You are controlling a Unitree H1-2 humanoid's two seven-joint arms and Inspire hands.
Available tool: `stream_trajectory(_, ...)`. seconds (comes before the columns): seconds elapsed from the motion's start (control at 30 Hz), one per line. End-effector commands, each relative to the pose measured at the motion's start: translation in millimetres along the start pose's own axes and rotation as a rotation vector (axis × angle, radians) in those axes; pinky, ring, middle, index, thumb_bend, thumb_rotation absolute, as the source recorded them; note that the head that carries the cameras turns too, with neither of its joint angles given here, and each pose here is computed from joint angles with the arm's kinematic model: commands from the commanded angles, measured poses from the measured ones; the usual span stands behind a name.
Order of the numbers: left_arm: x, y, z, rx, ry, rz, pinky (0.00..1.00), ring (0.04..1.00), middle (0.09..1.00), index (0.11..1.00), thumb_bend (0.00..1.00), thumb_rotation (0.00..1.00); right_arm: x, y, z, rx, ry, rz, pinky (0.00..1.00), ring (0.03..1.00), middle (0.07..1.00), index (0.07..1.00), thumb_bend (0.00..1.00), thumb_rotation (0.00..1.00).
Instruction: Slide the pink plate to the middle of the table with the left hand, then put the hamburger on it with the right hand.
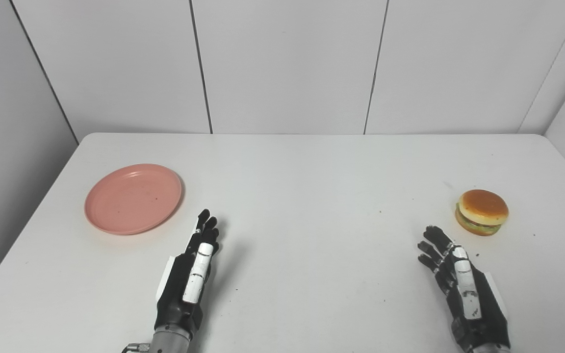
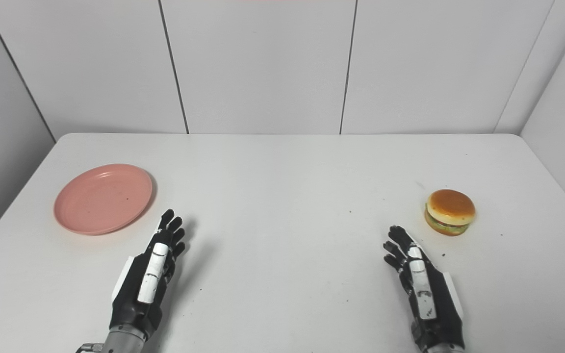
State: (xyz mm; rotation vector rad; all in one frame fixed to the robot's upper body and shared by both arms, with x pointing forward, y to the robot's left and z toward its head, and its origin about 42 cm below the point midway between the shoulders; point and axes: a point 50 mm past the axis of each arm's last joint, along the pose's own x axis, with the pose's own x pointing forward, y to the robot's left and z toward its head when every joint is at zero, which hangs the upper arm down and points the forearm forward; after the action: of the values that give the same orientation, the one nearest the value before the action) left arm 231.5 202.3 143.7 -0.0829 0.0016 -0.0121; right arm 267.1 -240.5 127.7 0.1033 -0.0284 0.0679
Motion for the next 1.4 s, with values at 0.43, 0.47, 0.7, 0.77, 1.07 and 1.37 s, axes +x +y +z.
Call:
stream_trajectory(0.43, -50.9, 11.3, -18.6, 0.010, 0.112, 0.033, 1.00, 0.993, 1.000, 1.000, 0.72, 0.89, 1.3, 2.9, -0.6, -0.007, 0.006, 0.029, 0.88, 0.875, 0.903, 0.850, 0.83, 0.95)
stream_trajectory(0.47, -50.9, 11.2, -18.4, 0.010, 0.114, 0.032, 1.00, 0.993, 1.000, 1.000, 0.71, 0.89, 1.3, 3.0, -0.5, -0.008, 0.007, 0.029, 0.88, 0.871, 0.900, 0.847, 0.83, 0.95)
stream_trajectory(0.7, -50.5, 11.0, -18.3, 0.012, 0.119, 0.029, 1.00, 0.991, 1.000, 1.000, 0.72, 0.89, 1.5, 3.1, -0.8, -0.007, 0.012, 0.027, 0.88, 0.864, 0.895, 0.851, 0.83, 0.96)
stream_trajectory(0.77, -50.3, 10.8, -18.4, 0.013, 0.119, 0.028, 1.00, 0.990, 1.000, 1.000, 0.71, 0.89, 1.6, 3.2, -0.8, -0.006, 0.015, 0.026, 0.88, 0.863, 0.894, 0.852, 0.83, 0.96)
stream_trajectory(1.07, -50.2, 11.2, -18.3, 0.011, 0.123, 0.021, 1.00, 0.993, 1.000, 1.000, 0.70, 0.90, 1.3, 4.1, -0.7, -0.010, 0.016, 0.030, 0.87, 0.861, 0.892, 0.849, 0.83, 0.96)
stream_trajectory(1.37, -50.3, 10.9, -17.6, 0.013, 0.128, 0.018, 1.00, 0.988, 0.999, 1.000, 0.71, 0.89, 1.4, 4.3, -0.3, -0.010, 0.017, 0.031, 0.87, 0.861, 0.891, 0.844, 0.84, 0.96)
